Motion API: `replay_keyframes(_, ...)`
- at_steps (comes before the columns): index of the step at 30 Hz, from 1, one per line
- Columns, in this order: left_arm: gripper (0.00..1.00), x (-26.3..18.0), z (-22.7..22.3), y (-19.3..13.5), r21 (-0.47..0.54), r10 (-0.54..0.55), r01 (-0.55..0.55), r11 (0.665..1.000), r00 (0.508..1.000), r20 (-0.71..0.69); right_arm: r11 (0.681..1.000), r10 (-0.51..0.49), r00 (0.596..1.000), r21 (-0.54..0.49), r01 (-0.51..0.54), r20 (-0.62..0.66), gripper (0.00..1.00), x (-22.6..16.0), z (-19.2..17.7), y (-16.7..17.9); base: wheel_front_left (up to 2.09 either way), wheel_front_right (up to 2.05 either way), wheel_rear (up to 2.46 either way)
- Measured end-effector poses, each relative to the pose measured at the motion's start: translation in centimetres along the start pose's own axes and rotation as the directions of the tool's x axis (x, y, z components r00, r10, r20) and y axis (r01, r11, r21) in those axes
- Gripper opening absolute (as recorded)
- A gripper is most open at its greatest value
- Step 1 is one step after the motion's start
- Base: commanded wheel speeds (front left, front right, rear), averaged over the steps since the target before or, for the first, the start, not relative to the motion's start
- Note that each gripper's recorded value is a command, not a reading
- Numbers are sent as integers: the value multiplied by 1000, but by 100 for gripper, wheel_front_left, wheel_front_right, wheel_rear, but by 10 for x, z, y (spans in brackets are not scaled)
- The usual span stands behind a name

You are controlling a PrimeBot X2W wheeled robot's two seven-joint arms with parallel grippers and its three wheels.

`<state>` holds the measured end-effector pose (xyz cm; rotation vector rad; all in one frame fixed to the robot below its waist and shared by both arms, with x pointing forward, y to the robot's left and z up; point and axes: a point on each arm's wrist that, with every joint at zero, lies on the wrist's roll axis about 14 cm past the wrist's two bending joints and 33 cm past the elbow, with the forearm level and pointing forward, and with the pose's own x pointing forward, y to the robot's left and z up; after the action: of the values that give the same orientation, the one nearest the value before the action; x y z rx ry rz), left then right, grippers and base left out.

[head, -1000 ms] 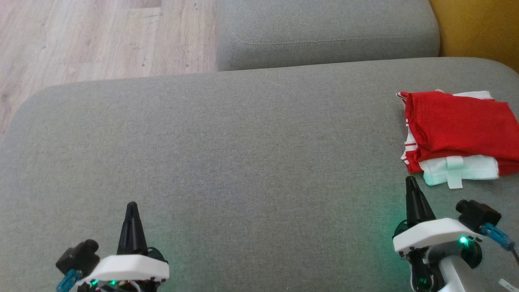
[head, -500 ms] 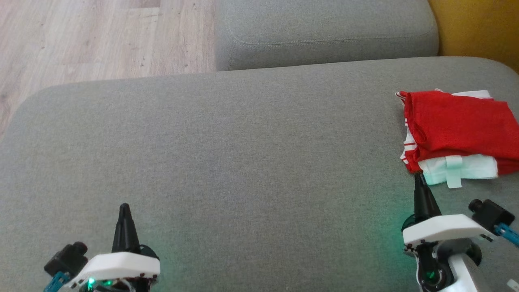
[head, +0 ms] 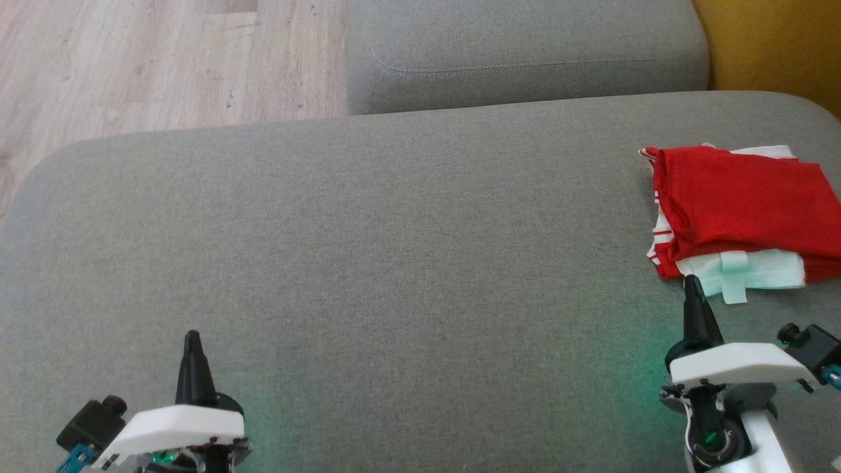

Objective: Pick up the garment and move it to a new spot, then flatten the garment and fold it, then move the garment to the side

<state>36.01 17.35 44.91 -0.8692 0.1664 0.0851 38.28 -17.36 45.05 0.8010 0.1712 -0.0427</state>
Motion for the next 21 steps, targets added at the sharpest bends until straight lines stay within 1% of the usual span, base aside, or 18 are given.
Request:
replay_keyframes(11,0,1,2,0,-110,0,-1,994,1000,-9,993,-3,1000,122,1,17,0,0,8,0,0,0,0)
replay_keyframes(21,0,2,6,1,-218,4,-6,976,1000,-8,970,-13,1000,243,7,23,0,-3,12,-3,0,0,0)
